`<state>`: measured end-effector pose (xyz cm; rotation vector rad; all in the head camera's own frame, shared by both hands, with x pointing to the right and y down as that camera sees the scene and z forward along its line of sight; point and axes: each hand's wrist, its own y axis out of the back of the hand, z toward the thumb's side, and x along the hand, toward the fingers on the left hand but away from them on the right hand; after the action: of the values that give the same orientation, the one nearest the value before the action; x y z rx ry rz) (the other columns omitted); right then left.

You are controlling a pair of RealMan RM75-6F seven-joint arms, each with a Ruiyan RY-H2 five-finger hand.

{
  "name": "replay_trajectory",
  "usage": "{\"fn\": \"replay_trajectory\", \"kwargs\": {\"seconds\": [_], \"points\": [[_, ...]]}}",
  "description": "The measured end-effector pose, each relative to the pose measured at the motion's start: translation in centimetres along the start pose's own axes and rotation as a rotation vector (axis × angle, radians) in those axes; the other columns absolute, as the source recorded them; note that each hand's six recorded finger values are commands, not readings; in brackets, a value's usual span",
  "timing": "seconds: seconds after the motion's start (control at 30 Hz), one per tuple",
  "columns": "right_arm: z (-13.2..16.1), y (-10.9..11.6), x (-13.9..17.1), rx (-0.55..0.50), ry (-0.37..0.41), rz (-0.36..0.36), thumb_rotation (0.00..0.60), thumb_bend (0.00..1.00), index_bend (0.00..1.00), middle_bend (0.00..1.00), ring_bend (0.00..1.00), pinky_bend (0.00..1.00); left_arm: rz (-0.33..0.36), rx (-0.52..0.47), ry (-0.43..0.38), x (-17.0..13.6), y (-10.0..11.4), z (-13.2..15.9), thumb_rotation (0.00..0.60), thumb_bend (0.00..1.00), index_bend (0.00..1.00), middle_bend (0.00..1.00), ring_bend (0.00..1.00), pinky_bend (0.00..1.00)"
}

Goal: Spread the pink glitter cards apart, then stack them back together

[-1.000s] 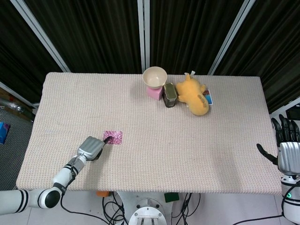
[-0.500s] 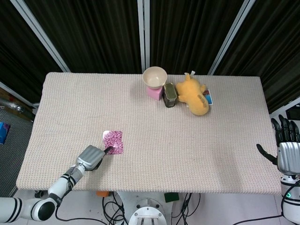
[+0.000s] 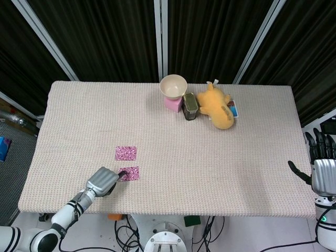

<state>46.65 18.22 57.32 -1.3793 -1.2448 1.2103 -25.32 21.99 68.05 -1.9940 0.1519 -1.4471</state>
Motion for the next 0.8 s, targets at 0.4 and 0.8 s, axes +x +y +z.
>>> {"fn": "replay_trajectory", "kwargs": {"seconds": [0.4,0.8], "points": [[0.3,-0.3,-0.2,0.003,0.003,0.009,0.600,0.44,0.00,0.00,0.00,0.00,0.096,-0.017,0.095,2.8,2.3,-3.3,0.600,0.71,0.14,0.87,0.94,1.00],[-0.2,-0.5,-0.3,0.010,-0.013,0.013,0.600,0.44,0.00,0.00,0.00,0.00,0.042,-0.010,0.076,5.6,2.0,-3.1,0.600,0.72,0.15,0.87,0.94,1.00]]}}
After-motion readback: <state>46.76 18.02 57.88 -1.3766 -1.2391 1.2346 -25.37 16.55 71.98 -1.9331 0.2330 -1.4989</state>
